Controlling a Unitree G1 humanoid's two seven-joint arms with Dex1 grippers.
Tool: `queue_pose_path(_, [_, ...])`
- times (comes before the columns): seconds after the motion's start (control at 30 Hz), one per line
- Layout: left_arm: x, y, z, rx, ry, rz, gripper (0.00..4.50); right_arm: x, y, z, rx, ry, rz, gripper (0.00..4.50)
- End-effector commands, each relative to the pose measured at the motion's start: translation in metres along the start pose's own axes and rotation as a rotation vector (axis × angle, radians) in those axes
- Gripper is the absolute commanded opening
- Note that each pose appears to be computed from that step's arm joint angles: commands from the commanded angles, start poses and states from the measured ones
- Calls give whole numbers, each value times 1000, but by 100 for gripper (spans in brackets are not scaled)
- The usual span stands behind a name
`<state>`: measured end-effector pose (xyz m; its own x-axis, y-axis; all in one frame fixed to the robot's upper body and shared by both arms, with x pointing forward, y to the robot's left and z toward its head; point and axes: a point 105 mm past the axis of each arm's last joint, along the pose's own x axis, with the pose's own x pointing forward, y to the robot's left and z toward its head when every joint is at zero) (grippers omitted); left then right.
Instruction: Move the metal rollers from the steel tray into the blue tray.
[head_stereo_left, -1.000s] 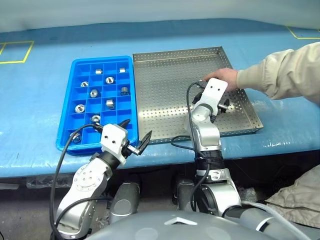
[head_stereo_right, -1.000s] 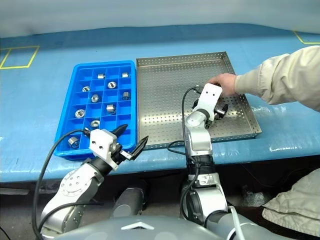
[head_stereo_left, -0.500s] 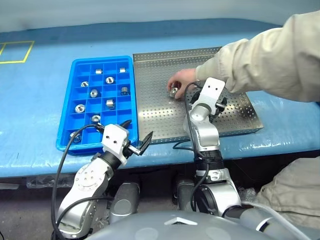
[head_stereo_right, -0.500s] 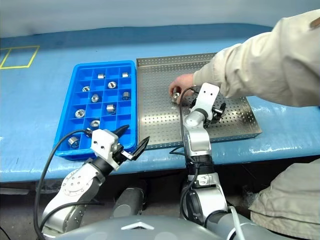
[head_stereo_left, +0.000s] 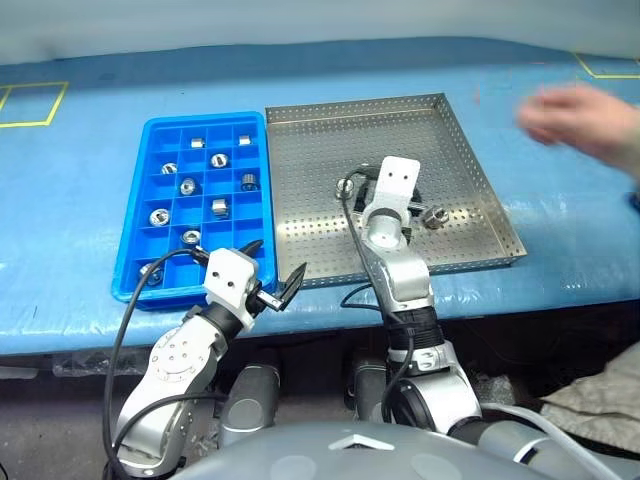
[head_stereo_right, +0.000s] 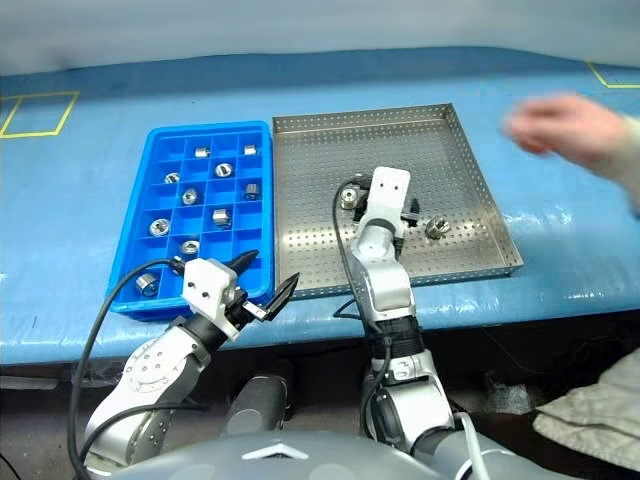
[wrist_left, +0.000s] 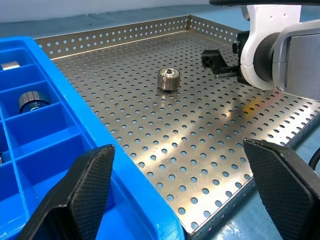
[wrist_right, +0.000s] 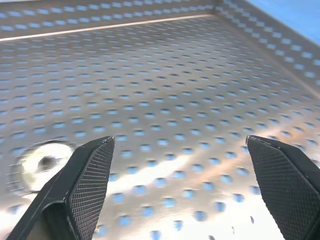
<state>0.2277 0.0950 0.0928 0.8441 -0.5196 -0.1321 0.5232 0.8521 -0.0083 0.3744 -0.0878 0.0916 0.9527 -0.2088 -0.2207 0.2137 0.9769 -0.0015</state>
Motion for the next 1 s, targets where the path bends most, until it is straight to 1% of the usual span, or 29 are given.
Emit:
queue_pose_path(0.03, [0, 0, 7, 3, -37, 8, 450, -13, 34, 22, 72, -73, 181, 445])
queue_pose_path(0.17, [0, 1, 9, 14, -42, 15, 450, -8, 46, 25, 84, -93, 235, 445])
queue_pose_path(0.33, [0, 3, 9, 19, -45, 21, 450, 8, 49, 26, 61, -105, 214, 445])
queue_pose_path(0.4, [0, 3, 9, 21, -45, 22, 450, 16, 50, 22, 62, -79, 208, 445])
queue_pose_path(0.57, [-1, 2, 10, 20, -49, 28, 450, 28, 59, -4, 63, 36, 269, 445])
queue_pose_path(0.67, [-2, 3, 9, 19, -48, 33, 450, 30, 59, -16, 90, 92, 279, 383])
queue_pose_path(0.77, [-3, 3, 9, 16, -47, 41, 450, 25, 60, -17, 75, 79, 297, 287])
queue_pose_path(0.87, [-4, 6, 10, 12, -55, 63, 450, 15, 65, -9, 62, 41, 349, 186])
queue_pose_path(0.9, [-5, 7, 11, 7, -59, 72, 450, 10, 68, -5, 51, 26, 372, 172])
queue_pose_path(0.97, [-7, 9, 12, -3, -68, 86, 450, 0, 74, 1, 32, 1, 418, 172])
queue_pose_path(1.0, [-8, 12, 13, -7, -76, 114, 450, -11, 83, 9, 24, -25, 485, 172])
